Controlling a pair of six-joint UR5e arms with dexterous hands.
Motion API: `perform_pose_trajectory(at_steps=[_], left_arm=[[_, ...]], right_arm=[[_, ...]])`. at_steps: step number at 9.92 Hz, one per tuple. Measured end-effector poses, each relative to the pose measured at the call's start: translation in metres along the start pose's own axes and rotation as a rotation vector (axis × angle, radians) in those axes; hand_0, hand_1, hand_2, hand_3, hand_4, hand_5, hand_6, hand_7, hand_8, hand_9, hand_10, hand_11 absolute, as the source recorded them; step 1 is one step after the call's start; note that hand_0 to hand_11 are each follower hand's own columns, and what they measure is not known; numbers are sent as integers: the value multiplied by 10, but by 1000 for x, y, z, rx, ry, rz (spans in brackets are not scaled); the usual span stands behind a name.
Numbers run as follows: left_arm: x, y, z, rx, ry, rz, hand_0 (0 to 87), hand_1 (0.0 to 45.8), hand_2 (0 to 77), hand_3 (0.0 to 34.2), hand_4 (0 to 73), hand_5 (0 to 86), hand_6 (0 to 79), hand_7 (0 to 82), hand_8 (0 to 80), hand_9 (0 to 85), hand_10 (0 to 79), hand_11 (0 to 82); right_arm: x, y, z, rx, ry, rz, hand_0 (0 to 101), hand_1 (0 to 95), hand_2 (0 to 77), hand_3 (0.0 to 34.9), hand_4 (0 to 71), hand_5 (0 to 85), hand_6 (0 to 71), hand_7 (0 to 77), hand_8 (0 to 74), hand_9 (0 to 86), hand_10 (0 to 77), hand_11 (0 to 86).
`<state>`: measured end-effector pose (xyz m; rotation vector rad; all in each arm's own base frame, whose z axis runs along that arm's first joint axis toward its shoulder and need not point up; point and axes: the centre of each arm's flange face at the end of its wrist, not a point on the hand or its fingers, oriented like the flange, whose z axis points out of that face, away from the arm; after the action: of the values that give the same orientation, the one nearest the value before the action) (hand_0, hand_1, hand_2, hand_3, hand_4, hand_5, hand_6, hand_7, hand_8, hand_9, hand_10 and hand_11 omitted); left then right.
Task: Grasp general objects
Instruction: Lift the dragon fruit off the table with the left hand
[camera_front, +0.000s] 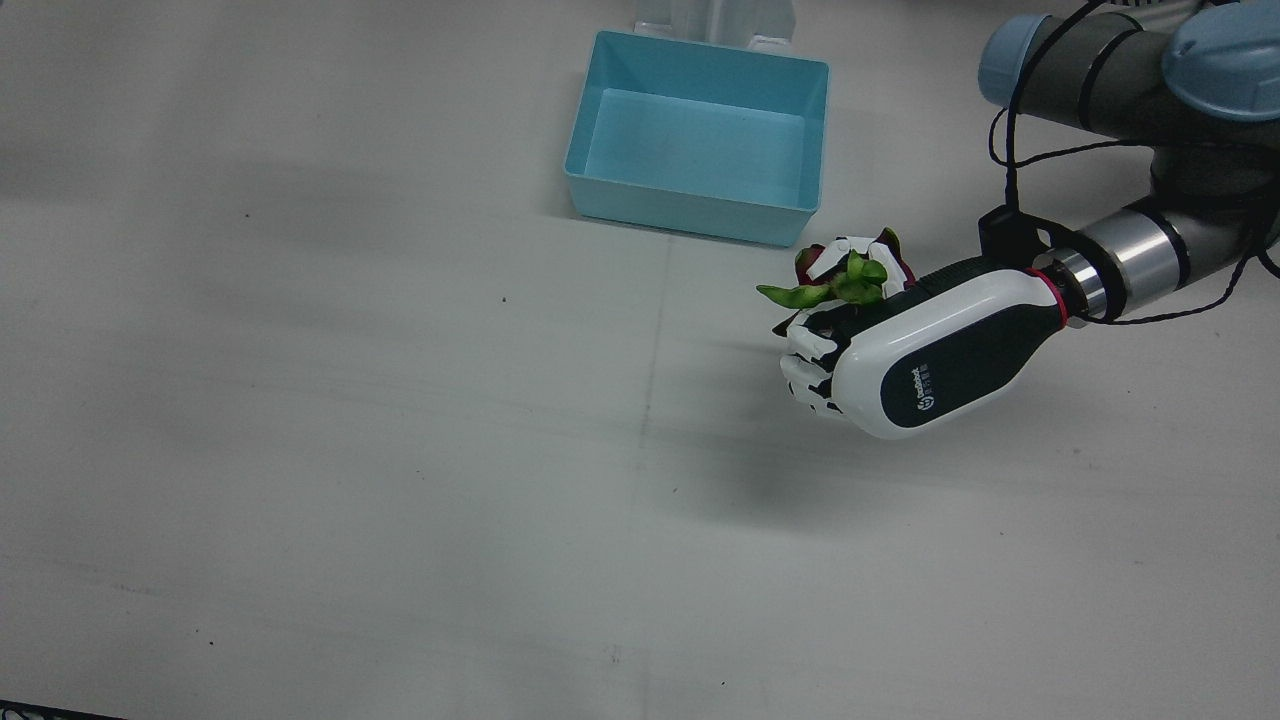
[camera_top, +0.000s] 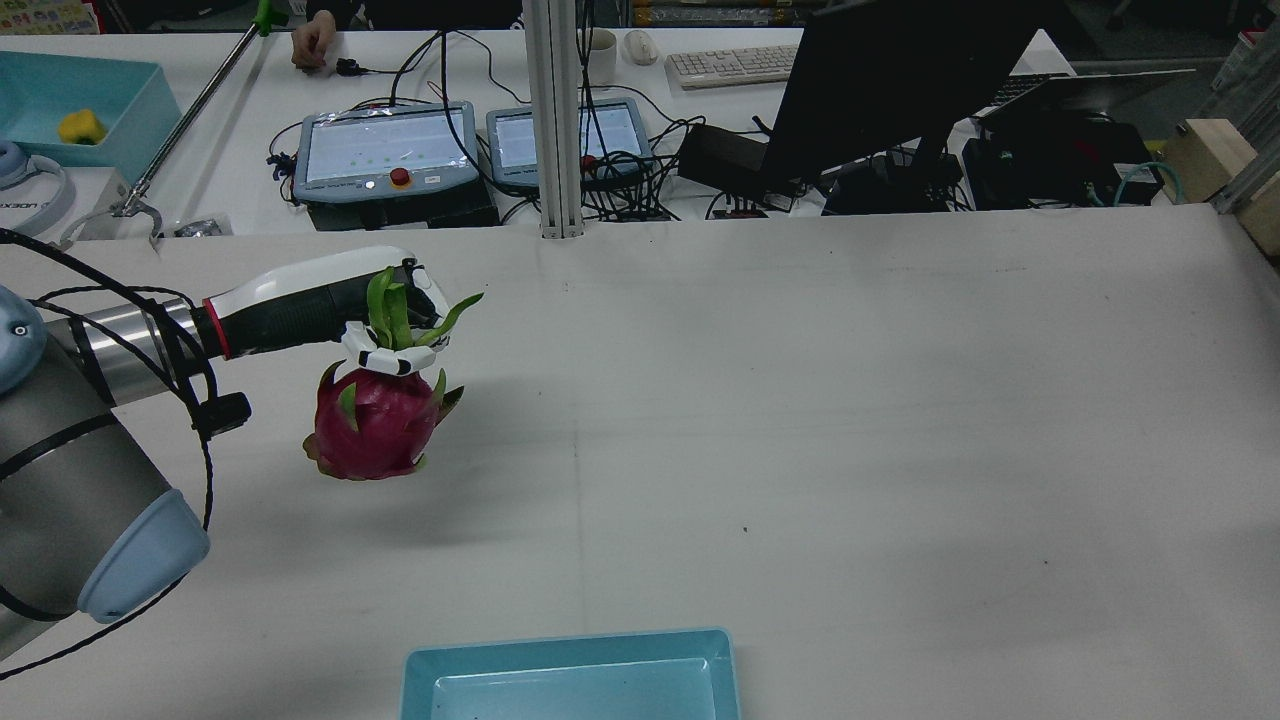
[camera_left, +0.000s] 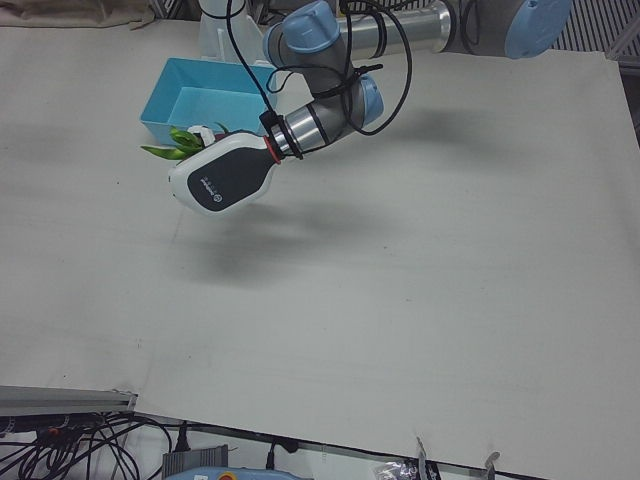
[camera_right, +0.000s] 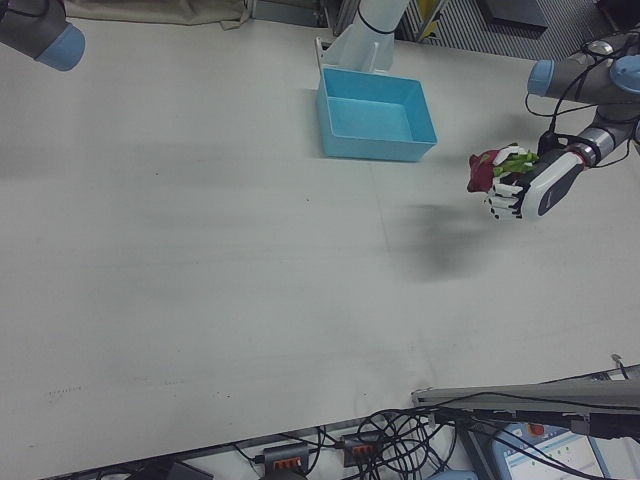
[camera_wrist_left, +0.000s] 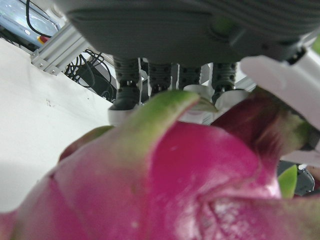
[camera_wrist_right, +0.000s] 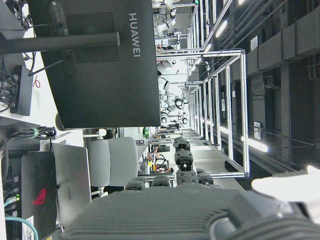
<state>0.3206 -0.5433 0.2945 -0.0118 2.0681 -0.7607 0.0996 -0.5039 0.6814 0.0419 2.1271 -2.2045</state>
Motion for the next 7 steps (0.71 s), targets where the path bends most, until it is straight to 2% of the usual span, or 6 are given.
perform_pose_trajectory(at_steps=[3,7], left_arm=[[11,13,-12,-52,-43,15,521,0,605,0,698,682,698,747,562,605,485,698],[18,30,-30,-62,-106,86,543,0,605,0,693,687,698,753,518,595,485,687]], right_arm=[[0,0,0,0,0,0,0,49,16,0,0,0,0,0,0,16,0,11],[0,0,0,0,0,1,1,49,16,0,0,0,0,0,0,16,0,11]])
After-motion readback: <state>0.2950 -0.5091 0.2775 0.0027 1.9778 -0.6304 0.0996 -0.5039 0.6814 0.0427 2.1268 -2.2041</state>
